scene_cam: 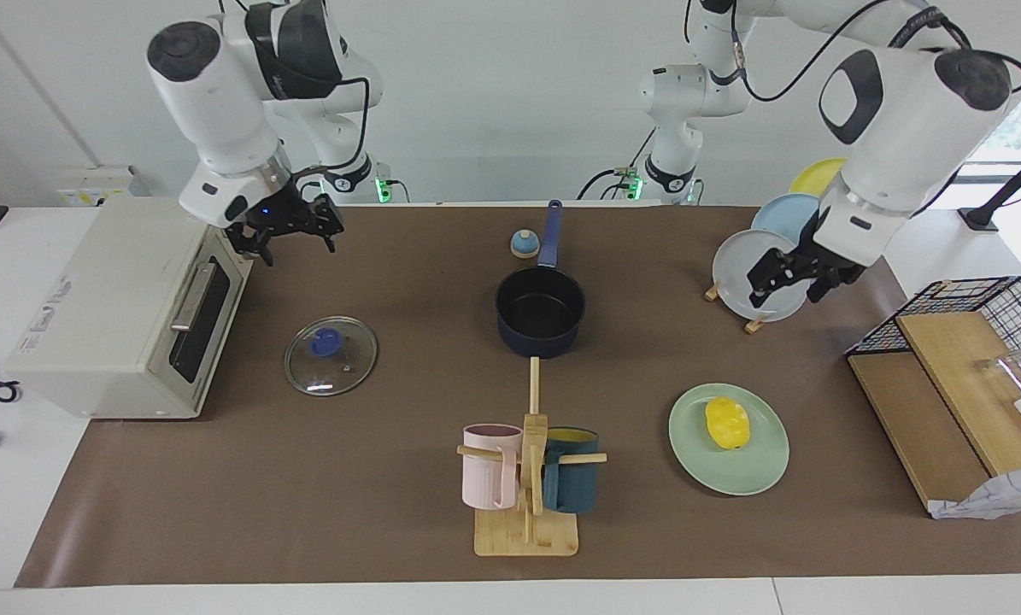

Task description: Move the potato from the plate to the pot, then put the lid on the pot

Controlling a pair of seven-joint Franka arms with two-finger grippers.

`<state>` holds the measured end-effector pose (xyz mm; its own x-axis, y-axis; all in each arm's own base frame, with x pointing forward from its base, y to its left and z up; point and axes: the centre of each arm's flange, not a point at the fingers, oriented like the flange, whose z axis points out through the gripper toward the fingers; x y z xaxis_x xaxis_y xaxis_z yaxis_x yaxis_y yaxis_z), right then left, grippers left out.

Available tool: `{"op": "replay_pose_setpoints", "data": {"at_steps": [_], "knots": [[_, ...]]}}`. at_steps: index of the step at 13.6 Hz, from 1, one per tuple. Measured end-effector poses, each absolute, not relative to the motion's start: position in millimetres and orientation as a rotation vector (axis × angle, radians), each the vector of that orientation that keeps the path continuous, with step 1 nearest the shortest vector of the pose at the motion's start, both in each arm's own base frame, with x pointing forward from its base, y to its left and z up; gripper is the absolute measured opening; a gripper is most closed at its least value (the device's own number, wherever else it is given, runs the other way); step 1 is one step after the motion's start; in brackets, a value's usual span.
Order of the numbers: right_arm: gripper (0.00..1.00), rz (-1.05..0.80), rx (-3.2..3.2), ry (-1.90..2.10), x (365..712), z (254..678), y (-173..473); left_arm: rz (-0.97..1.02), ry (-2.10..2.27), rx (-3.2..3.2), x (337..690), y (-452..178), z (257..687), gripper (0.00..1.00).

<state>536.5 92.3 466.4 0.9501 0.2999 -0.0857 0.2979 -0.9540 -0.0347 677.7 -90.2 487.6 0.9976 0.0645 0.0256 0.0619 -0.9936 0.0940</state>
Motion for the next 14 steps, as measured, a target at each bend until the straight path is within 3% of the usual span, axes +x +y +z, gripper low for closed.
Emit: {"op": "replay_pose_setpoints", "data": {"at_steps": [4,8,14], "knots": [[1.0,0.098,-3.065,-0.584,555,418,91,0.069,0.076,3.104,712,-88,402,1.0],[1.0,0.014,-3.072,-0.585,543,371,87,0.133,0.061,3.103,720,-93,369,1.0],[1.0,-0.063,-3.091,-0.54,547,366,59,0.09,0.033,3.108,708,-103,336,1.0]]}}
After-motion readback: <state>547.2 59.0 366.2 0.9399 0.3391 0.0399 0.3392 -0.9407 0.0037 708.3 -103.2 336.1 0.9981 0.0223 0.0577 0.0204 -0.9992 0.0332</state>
